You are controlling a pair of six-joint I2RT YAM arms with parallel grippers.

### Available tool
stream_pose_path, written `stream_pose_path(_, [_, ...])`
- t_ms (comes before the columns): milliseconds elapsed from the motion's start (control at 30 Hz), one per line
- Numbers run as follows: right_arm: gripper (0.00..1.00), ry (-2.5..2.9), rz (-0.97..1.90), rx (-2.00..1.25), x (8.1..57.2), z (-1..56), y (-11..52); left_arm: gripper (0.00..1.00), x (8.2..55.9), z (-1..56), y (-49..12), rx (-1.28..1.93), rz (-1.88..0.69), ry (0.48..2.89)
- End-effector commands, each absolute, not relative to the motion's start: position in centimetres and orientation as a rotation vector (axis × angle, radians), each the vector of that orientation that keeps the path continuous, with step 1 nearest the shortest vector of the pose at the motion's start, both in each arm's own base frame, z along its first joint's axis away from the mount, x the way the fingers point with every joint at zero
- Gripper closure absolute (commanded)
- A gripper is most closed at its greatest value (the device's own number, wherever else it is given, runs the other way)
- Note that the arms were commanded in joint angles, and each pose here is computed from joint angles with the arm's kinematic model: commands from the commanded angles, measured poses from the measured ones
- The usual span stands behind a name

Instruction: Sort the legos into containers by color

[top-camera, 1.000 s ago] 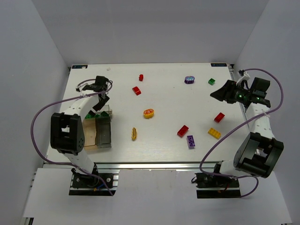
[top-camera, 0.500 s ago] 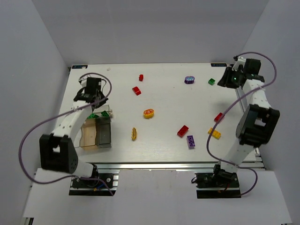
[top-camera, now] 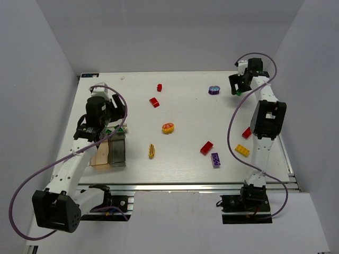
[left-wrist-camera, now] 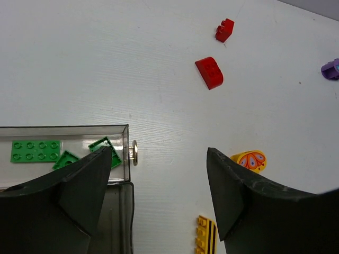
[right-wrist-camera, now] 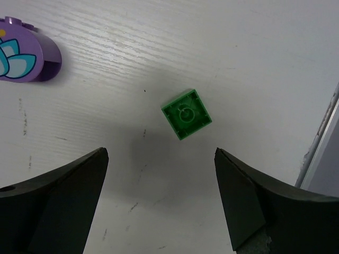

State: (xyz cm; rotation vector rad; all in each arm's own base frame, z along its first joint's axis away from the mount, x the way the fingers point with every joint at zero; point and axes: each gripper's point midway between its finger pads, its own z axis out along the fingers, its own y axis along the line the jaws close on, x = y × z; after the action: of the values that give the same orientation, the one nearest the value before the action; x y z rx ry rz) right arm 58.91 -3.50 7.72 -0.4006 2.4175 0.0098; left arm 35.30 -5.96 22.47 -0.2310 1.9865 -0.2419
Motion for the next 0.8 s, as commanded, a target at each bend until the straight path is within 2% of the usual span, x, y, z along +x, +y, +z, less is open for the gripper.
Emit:
stream_pose_path(0, [0.13, 2.352, -0.143, -0.489, 60.6, 8.9, -5.0, 0.18, 35.3, 22.8, -6.3, -0.188, -0.248, 1.967])
stream_pose_path(233, [0.11, 2.39, -0.223, -0.499, 61.6, 4.7, -5.9, 0.18, 35.4, 22.4, -6.4, -0.187, -0.247, 1.978])
stream_pose_path(467, [0.12, 2.376, -0.177, -0.49, 62.6, 3.2, -5.4, 0.18, 35.6, 21.7, -6.3, -0.192, -0.24, 1.999])
stream_pose_path(667, [0.21, 2.359, -0.094, -0.483, 63.0, 2.4, -4.5, 0.18, 35.6, 21.3, -6.0, -0.203, -0.221, 2.007])
stream_pose_path(767, [0.33, 2.371, -0.071, -0.48, 62.8, 1.8, -4.5, 0.18, 35.7, 21.2, -5.9, -0.205, -0.213, 2.009])
